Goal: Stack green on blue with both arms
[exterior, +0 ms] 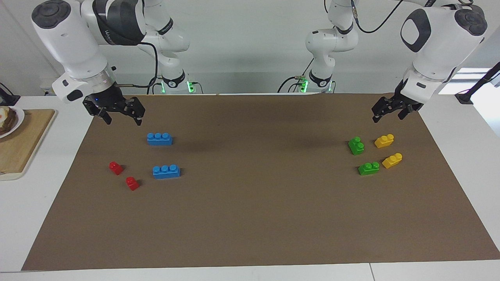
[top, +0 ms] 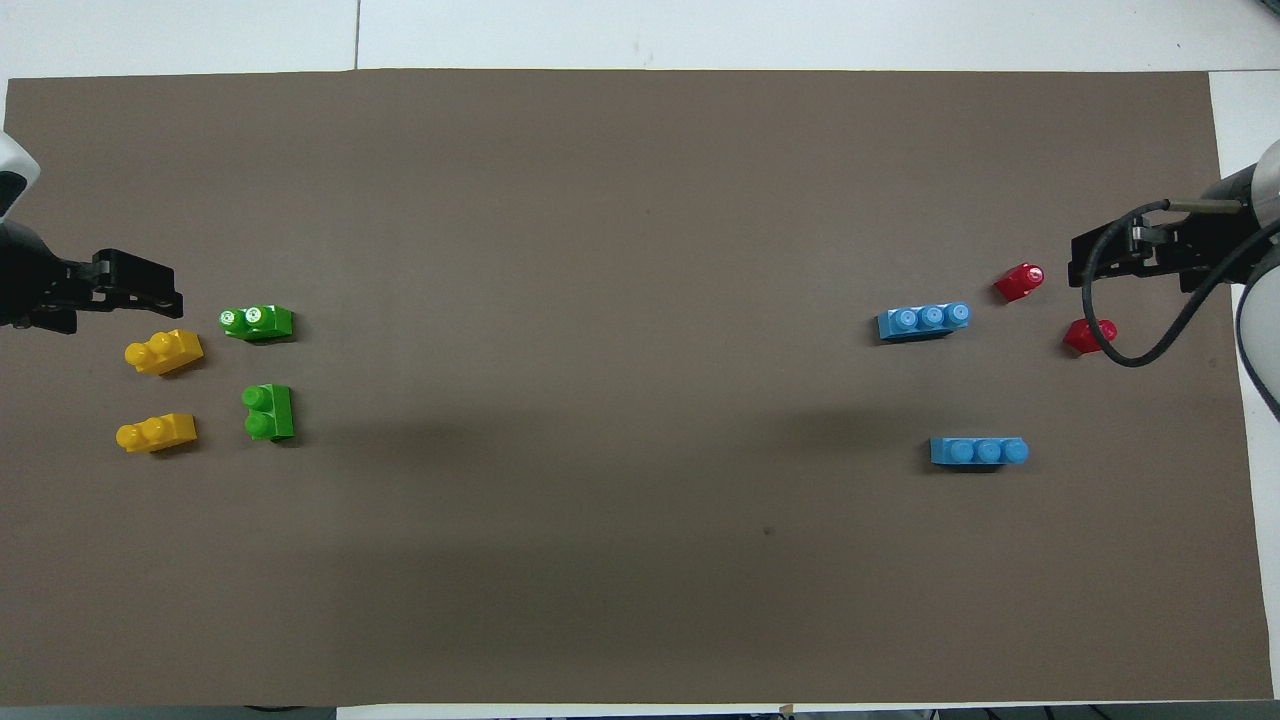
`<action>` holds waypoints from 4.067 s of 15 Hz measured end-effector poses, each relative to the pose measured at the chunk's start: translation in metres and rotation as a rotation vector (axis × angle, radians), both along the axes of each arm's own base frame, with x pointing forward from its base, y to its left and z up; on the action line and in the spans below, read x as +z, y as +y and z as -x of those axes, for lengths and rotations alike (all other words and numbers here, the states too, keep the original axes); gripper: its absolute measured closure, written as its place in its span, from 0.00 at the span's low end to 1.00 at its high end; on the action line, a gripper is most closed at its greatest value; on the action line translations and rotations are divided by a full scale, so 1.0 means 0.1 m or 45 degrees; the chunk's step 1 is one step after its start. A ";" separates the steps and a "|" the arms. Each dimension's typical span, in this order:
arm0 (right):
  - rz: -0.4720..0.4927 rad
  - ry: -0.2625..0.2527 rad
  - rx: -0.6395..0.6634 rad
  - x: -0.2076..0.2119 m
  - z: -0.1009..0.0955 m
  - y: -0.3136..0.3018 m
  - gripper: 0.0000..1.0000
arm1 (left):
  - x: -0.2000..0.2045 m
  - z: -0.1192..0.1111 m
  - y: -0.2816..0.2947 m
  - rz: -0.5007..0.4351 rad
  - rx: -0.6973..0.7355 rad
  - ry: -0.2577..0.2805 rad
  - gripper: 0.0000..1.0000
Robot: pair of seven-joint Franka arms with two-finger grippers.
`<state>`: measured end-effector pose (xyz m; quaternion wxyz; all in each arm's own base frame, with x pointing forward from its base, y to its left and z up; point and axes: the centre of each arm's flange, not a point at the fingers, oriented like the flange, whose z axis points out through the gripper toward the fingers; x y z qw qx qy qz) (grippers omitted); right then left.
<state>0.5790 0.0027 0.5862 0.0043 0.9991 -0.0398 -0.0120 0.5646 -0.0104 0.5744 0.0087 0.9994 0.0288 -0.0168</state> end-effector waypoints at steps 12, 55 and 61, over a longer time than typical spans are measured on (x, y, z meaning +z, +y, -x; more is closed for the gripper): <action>0.003 -0.019 -0.173 0.00 -0.02 -0.04 0.00 | -0.35 0.07 0.16 -0.005 0.000 0.037 0.00; -0.325 0.356 -1.759 -2.72 -0.14 -0.42 0.00 | -2.64 0.62 0.21 -0.011 0.037 0.008 0.66; -0.320 0.333 -1.755 -2.91 -0.10 -0.44 0.00 | -2.26 0.40 0.08 -0.015 0.129 0.019 0.66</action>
